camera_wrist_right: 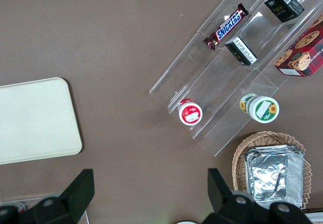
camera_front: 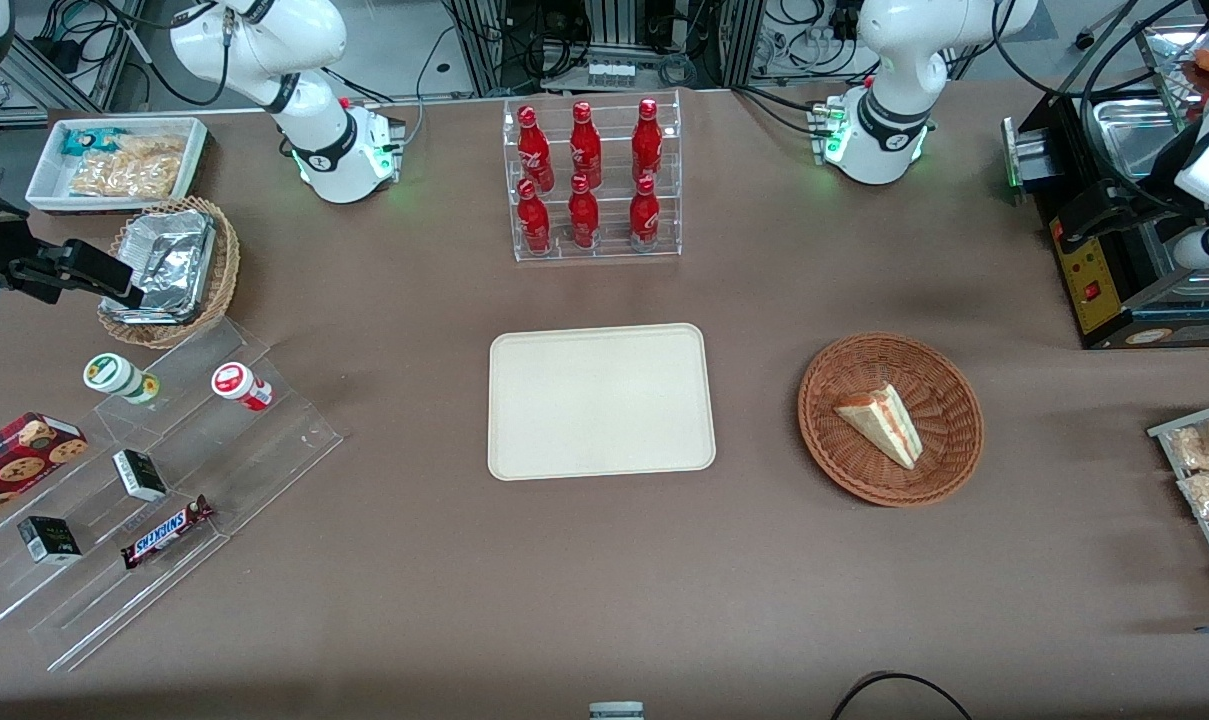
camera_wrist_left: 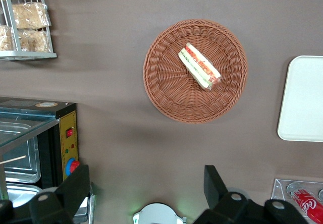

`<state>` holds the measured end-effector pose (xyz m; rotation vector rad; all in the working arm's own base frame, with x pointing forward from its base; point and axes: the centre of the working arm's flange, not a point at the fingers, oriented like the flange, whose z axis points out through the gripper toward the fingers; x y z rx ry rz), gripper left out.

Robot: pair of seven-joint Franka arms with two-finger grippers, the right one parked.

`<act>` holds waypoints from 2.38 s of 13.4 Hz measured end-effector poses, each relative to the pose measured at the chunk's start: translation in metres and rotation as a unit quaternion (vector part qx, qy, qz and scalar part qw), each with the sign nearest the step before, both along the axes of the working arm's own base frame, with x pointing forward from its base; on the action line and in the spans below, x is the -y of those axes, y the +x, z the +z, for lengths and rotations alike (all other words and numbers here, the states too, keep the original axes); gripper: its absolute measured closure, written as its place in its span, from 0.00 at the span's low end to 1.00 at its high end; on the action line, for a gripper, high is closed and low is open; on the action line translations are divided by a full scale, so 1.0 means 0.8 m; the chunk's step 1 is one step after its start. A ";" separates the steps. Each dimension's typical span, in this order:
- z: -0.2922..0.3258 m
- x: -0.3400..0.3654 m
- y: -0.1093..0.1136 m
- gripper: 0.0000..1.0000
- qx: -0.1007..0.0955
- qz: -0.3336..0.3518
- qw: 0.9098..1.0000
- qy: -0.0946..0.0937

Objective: Place sandwich from basket to tray

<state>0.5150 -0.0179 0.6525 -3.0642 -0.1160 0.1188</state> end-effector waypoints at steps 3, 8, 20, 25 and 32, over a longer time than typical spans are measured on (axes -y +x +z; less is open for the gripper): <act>-0.003 0.000 0.000 0.00 -0.005 0.004 1.000 0.001; -0.029 0.002 0.005 0.00 -0.023 0.017 1.000 0.002; -0.295 0.078 0.018 0.00 0.083 0.345 0.935 -0.006; -0.364 0.111 0.014 0.00 0.075 0.337 0.938 -0.018; -0.431 0.114 0.031 0.00 0.078 0.320 0.944 -0.026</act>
